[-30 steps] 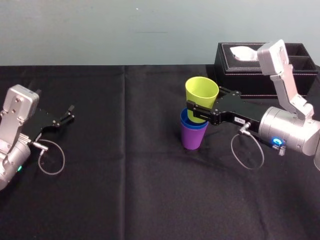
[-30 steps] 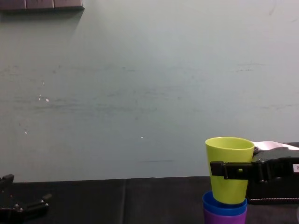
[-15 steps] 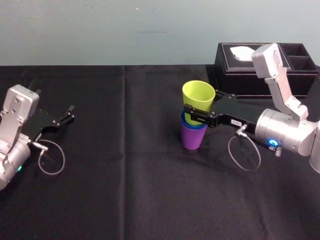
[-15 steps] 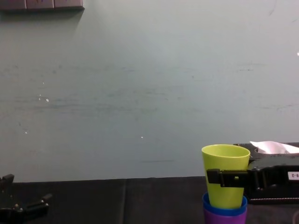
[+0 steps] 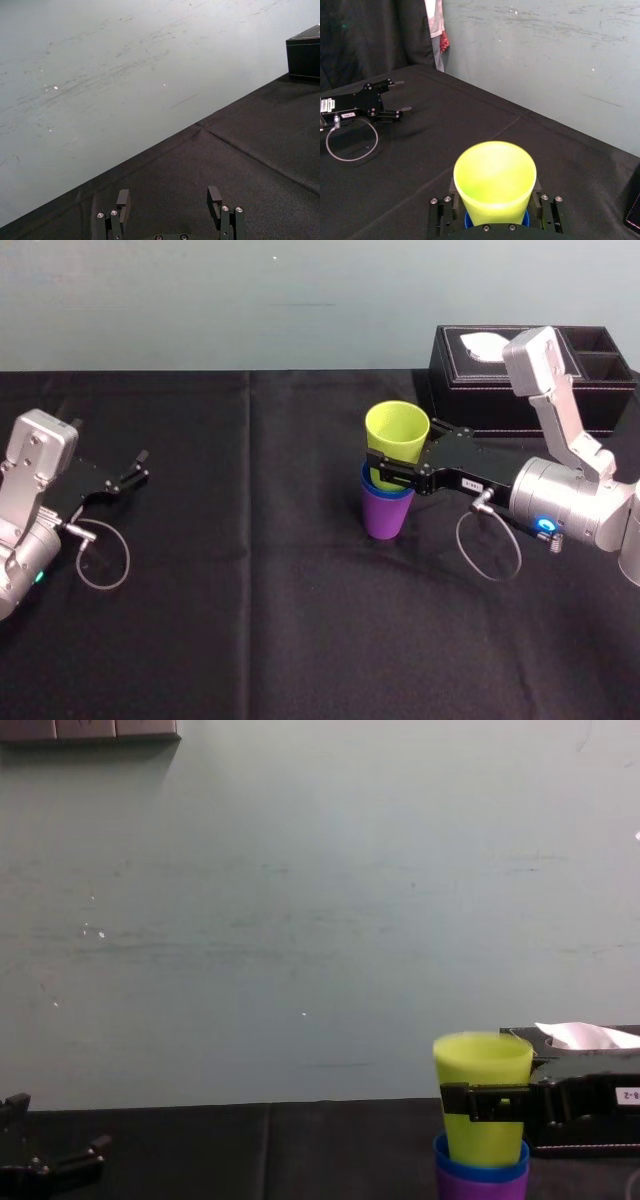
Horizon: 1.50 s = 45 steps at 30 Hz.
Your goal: Stack the three plastic cups sequentially using one hand.
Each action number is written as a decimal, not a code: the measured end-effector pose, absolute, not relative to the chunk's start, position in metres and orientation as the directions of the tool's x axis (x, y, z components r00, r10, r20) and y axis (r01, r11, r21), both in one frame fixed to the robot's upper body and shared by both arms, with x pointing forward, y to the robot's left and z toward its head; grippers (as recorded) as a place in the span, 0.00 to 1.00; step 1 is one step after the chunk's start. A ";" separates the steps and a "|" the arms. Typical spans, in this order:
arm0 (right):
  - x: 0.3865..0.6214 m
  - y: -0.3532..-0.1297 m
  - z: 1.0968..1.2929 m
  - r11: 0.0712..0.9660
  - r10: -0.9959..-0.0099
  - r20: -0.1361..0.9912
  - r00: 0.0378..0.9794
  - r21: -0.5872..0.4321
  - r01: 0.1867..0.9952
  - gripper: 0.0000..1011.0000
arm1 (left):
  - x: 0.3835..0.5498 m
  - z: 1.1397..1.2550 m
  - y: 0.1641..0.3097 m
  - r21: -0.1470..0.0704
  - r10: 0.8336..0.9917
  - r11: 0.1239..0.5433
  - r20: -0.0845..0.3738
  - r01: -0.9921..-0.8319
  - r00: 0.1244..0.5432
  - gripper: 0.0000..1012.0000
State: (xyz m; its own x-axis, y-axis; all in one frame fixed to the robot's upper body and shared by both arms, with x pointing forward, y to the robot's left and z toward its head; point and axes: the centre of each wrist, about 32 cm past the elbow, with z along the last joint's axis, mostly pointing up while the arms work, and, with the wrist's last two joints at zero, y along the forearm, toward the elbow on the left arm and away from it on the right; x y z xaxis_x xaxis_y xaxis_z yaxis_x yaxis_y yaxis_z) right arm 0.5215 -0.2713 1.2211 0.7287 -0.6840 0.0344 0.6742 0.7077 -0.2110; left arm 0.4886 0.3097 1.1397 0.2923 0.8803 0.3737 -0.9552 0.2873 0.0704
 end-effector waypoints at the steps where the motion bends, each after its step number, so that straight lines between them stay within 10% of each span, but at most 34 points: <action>1: 0.522 -0.271 1.221 0.708 -0.684 0.034 0.729 -0.211 0.674 0.80 | 0.489 1.140 0.310 0.070 0.880 0.287 0.374 -0.955 0.292 1.00; 9: 0.521 -0.272 1.221 0.707 -0.684 0.034 0.728 -0.211 0.675 0.99 | 0.489 1.140 0.310 0.070 0.880 0.287 0.374 -0.955 0.292 1.00; 25: 0.520 -0.272 1.222 0.704 -0.689 0.035 0.724 -0.208 0.679 0.99 | 0.489 1.140 0.310 0.070 0.880 0.287 0.374 -0.955 0.292 1.00; 45: 0.455 -0.323 1.233 0.531 -0.844 0.049 0.534 -0.070 0.845 0.99 | 0.489 1.140 0.310 0.070 0.880 0.287 0.374 -0.955 0.292 1.00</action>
